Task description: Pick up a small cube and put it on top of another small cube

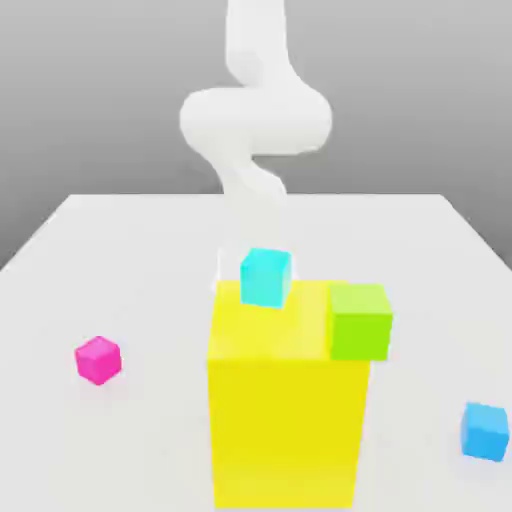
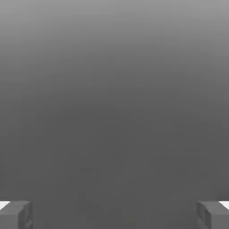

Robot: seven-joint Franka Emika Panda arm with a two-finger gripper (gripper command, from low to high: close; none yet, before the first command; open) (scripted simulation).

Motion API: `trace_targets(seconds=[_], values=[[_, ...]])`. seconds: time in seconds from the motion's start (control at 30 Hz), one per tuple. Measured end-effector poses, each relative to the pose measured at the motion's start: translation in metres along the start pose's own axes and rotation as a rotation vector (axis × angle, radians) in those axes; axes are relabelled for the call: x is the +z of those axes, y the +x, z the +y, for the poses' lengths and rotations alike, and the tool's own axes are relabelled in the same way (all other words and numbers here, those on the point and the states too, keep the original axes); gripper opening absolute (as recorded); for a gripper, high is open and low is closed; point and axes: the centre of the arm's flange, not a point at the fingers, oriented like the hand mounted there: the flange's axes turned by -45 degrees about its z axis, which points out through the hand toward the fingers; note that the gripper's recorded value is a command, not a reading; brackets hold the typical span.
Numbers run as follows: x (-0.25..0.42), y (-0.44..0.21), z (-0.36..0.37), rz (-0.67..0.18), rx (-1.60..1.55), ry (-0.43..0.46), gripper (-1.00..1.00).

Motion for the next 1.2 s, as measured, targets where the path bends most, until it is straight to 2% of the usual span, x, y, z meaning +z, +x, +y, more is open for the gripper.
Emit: trace_targets(seconds=[0.23, 0.53, 0.57, 0.7, 0.87, 1.03, 1.07, 1.2], values=[[0.131, -0.018, -0.072, -0.179, -0.283, 0.107, 0.0], [0.269, -0.103, -0.179, -0.385, -0.656, 0.256, 0.0], [0.269, -0.103, -0.179, -0.385, -0.656, 0.256, 0.0], [0.323, -0.178, -0.241, -0.488, -0.879, 0.351, 0.0], [0.369, -0.267, -0.281, -0.596, -1.083, 0.44, 0.0], [0.415, -0.322, -0.292, -0.621, -1.133, 0.464, 0.0], [0.422, -0.33, -0.292, -0.621, -1.134, 0.464, -1.0], [0.422, -0.33, -0.292, -0.622, -1.134, 0.464, -1.0]])
